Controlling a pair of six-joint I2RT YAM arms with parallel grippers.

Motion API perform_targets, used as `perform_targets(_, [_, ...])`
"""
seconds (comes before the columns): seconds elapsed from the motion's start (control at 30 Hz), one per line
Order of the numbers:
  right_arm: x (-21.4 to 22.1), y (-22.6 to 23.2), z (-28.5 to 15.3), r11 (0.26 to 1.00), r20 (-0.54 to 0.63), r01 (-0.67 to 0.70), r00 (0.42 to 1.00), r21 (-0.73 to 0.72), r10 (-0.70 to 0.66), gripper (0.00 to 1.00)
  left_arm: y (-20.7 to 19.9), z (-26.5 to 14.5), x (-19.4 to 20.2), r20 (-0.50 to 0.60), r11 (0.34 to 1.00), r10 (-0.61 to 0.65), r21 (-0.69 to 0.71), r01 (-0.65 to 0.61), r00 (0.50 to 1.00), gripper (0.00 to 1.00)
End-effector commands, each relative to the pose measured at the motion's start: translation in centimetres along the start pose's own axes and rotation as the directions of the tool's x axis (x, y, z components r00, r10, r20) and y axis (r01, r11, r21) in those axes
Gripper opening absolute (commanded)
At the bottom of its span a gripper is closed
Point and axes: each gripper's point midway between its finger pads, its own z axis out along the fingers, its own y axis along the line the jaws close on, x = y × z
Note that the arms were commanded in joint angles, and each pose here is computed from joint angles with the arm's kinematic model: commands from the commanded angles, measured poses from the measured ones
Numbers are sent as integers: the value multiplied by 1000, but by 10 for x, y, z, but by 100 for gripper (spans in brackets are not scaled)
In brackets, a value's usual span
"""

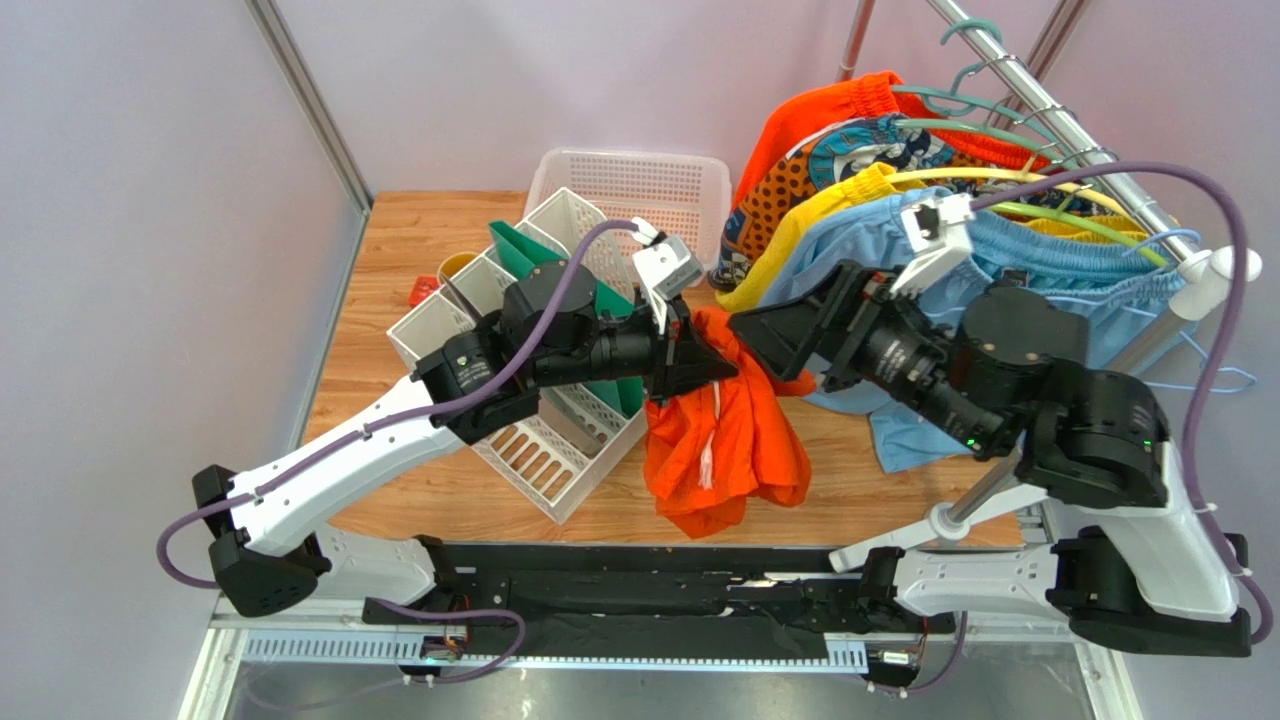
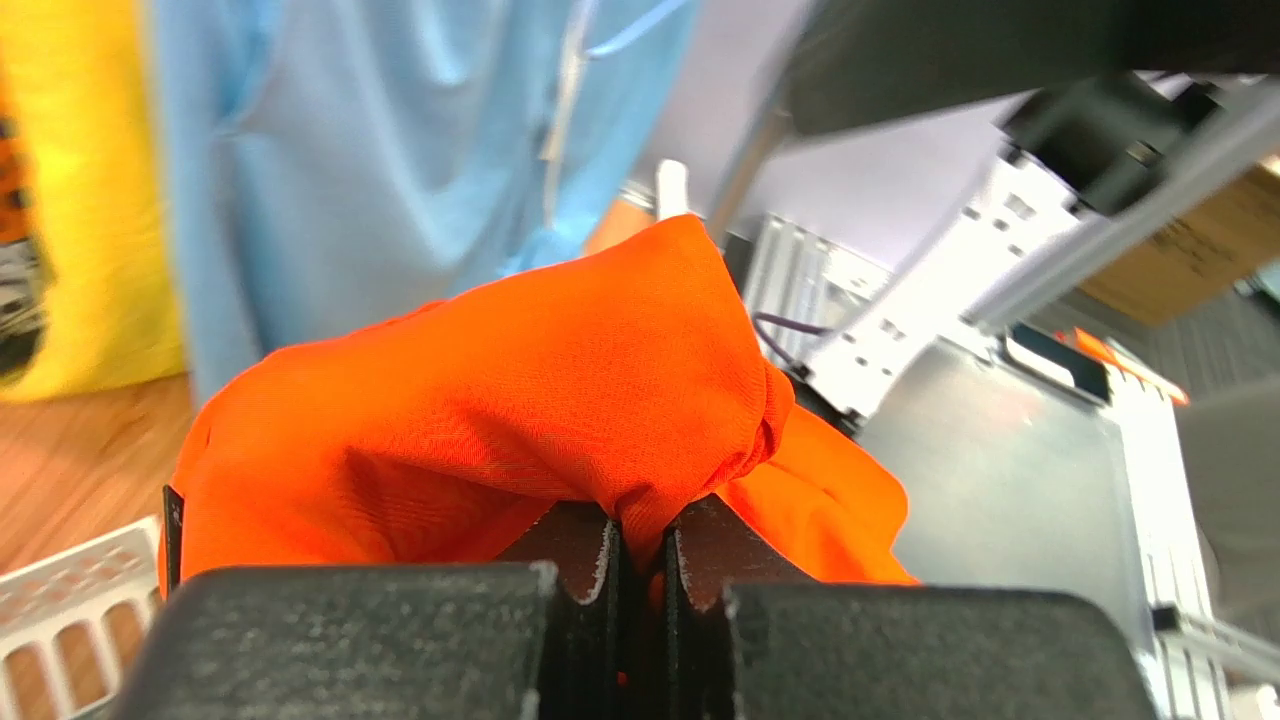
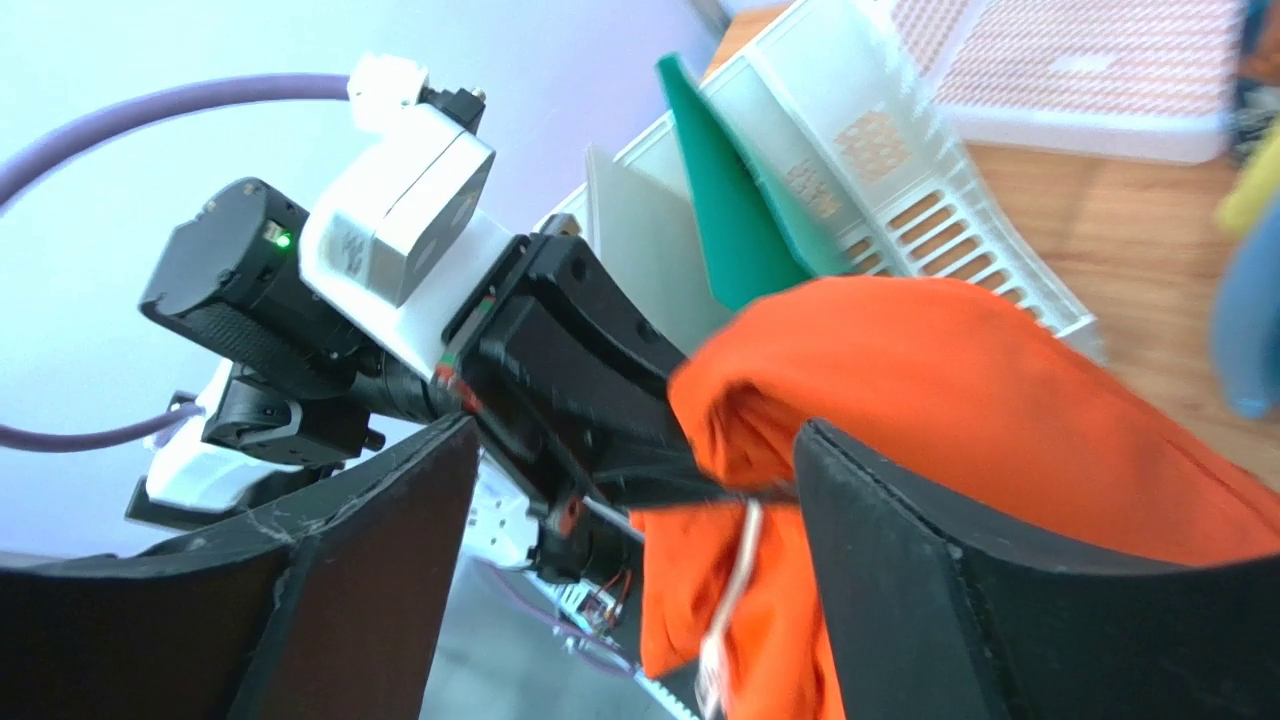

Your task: Remove the shorts from the hanger

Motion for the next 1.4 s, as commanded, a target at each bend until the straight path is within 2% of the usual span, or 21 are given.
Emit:
perform_targets(0.0, [-29, -30, -33, 993, 82, 30, 996, 113, -39, 84, 13, -25, -60, 177, 997, 29, -79, -15, 984, 0])
perform_targets(0.03, [-37, -32, -44, 994, 105, 21, 994, 103, -32, 87, 16, -24, -64, 188, 996, 35, -85, -20, 982, 0])
perform_targets(0.17, [-40, -41, -64, 996, 114, 27, 993, 89, -37, 87, 30, -21, -94, 243, 992, 79, -114, -53, 967, 0])
perform_targets(0.27, [-27, -47, -69, 995, 63, 53, 996, 85, -58, 86, 40, -22, -136, 306, 980, 152, -171, -102, 940, 0])
perform_targets(0.33, [-20, -52, -69, 993, 36, 68, 997, 98, -72, 86, 56, -15, -149, 321, 968, 188, -218, -121, 928, 0])
perform_targets(0.4, [-13, -59, -69, 988, 8, 91, 996, 125, -93, 86, 63, -19, -179, 373, 951, 253, -266, -158, 893, 0])
perform_targets(0.43, [-13, -61, -70, 986, 6, 100, 995, 133, -102, 86, 79, -12, -181, 361, 939, 275, -301, -167, 891, 0])
perform_targets(0.47, [-15, -64, -72, 984, 9, 105, 994, 146, -107, 86, 80, -19, -202, 393, 928, 306, -328, -178, 867, 0])
perform_targets(0.53, [-18, -65, -72, 980, 12, 123, 992, 155, -127, 86, 102, -7, -207, 375, 908, 338, -372, -194, 863, 0])
perform_targets(0.57, [-20, -64, -73, 980, 16, 129, 991, 153, -133, 86, 110, -15, -223, 400, 895, 364, -400, -197, 841, 0])
perform_targets(0.63, [-26, -60, -74, 979, 25, 138, 989, 150, -143, 86, 134, -2, -226, 394, 889, 363, -419, -186, 844, 0])
perform_targets(0.7, [-32, -61, -75, 974, 33, 153, 986, 167, -161, 86, 152, -10, -245, 423, 879, 379, -444, -177, 823, 0])
perform_targets(0.73, [-32, -62, -73, 971, 33, 159, 985, 177, -167, 86, 170, 2, -240, 409, 877, 370, -450, -169, 834, 0])
perform_targets(0.77, [-34, -64, -72, 968, 40, 164, 984, 190, -175, 86, 172, -2, -251, 429, 874, 387, -453, -176, 816, 0])
perform_targets(0.8, [-32, -66, -69, 964, 36, 175, 982, 198, -186, 86, 195, 4, -247, 414, 865, 388, -471, -171, 824, 0])
perform_targets(0.87, [-31, -64, -64, 964, 40, 179, 981, 198, -190, 86, 205, 2, -257, 429, 863, 410, -467, -191, 805, 0])
perform_targets(0.9, [-32, -63, -63, 962, 41, 185, 979, 200, -197, 85, 230, 5, -251, 413, 856, 408, -483, -184, 814, 0])
perform_targets(0.97, [-35, -61, -61, 960, 49, 200, 976, 197, -214, 85, 243, 2, -257, 409, 845, 443, -489, -218, 798, 0])
perform_targets(1.07, [-50, -65, -67, 948, 92, 214, 966, 234, -241, 84, 283, 1, -253, 388, 810, 475, -544, -220, 790, 0])
perform_targets(1.2, [-68, -73, -74, 934, 155, 215, 951, 285, -266, 84, 340, 7, -235, 363, 761, 478, -627, -170, 800, 0])
perform_targets(1.37, [-80, -70, -69, 911, 183, 262, 926, 317, -330, 84, 397, -1, -223, 375, 647, 478, -762, -29, 795, 0])
